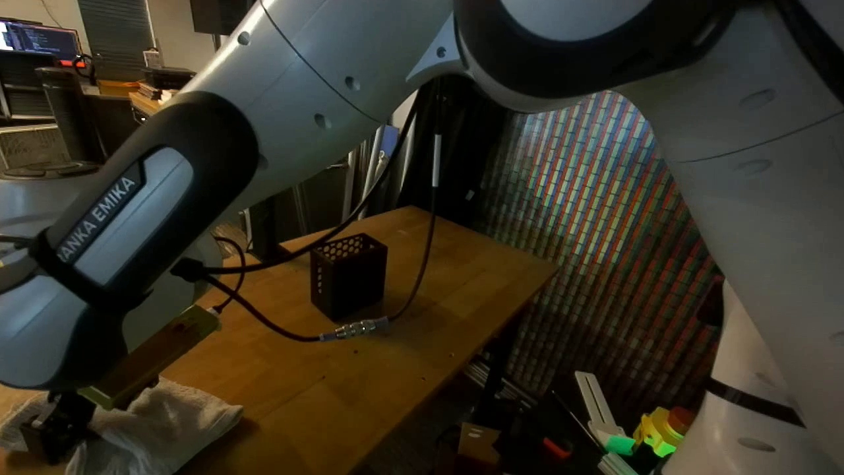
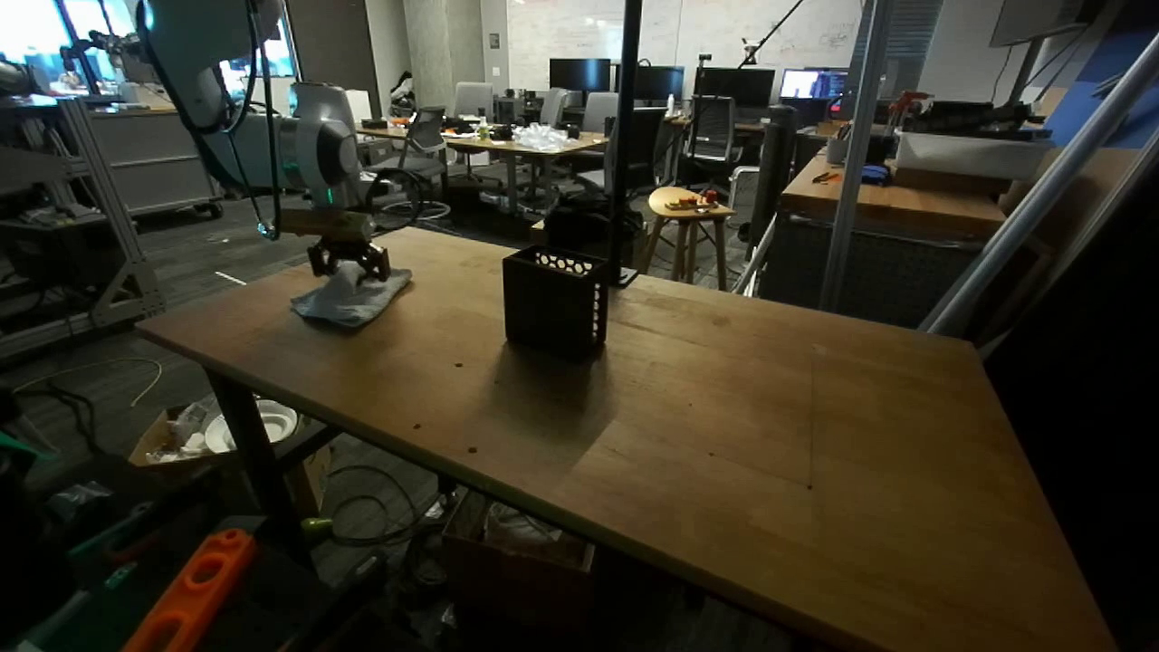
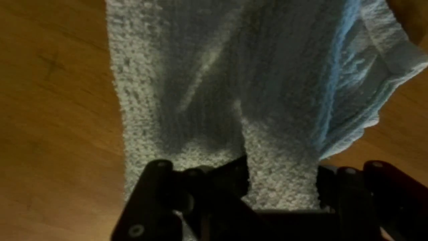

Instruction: Pick up the cloth and put it in the box

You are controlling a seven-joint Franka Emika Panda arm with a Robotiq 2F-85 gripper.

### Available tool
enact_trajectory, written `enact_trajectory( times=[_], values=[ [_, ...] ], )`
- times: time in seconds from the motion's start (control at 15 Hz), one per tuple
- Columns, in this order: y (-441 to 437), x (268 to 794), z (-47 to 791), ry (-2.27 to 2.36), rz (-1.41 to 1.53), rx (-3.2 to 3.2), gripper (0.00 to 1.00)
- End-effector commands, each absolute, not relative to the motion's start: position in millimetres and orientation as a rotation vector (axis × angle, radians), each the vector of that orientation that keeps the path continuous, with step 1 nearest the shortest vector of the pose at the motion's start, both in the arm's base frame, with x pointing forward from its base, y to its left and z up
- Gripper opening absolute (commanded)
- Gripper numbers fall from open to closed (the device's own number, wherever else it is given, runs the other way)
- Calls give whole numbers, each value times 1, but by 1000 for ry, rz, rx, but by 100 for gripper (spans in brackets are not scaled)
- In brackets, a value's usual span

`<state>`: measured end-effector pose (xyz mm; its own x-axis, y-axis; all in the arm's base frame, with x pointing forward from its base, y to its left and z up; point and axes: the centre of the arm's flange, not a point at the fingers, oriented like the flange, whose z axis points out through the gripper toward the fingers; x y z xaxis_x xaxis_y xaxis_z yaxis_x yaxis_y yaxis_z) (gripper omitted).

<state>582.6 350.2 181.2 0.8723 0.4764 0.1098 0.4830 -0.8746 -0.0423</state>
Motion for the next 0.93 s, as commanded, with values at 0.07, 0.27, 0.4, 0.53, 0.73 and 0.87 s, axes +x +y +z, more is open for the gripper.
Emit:
enact_trajectory(
  times=[0.07,0.27,0.4,0.53,0.73,0.87],
  values=[
    [358,566,230,-752,-170,-2946,0],
    [358,568,260,-752,-198,-2952,0],
    [353,572,283,-753,-205,-2969,0],
    [344,579,305,-751,-203,-2998,0],
    [317,589,337,-732,-194,-3044,0],
    [285,593,356,-711,-181,-3084,0]
  ],
)
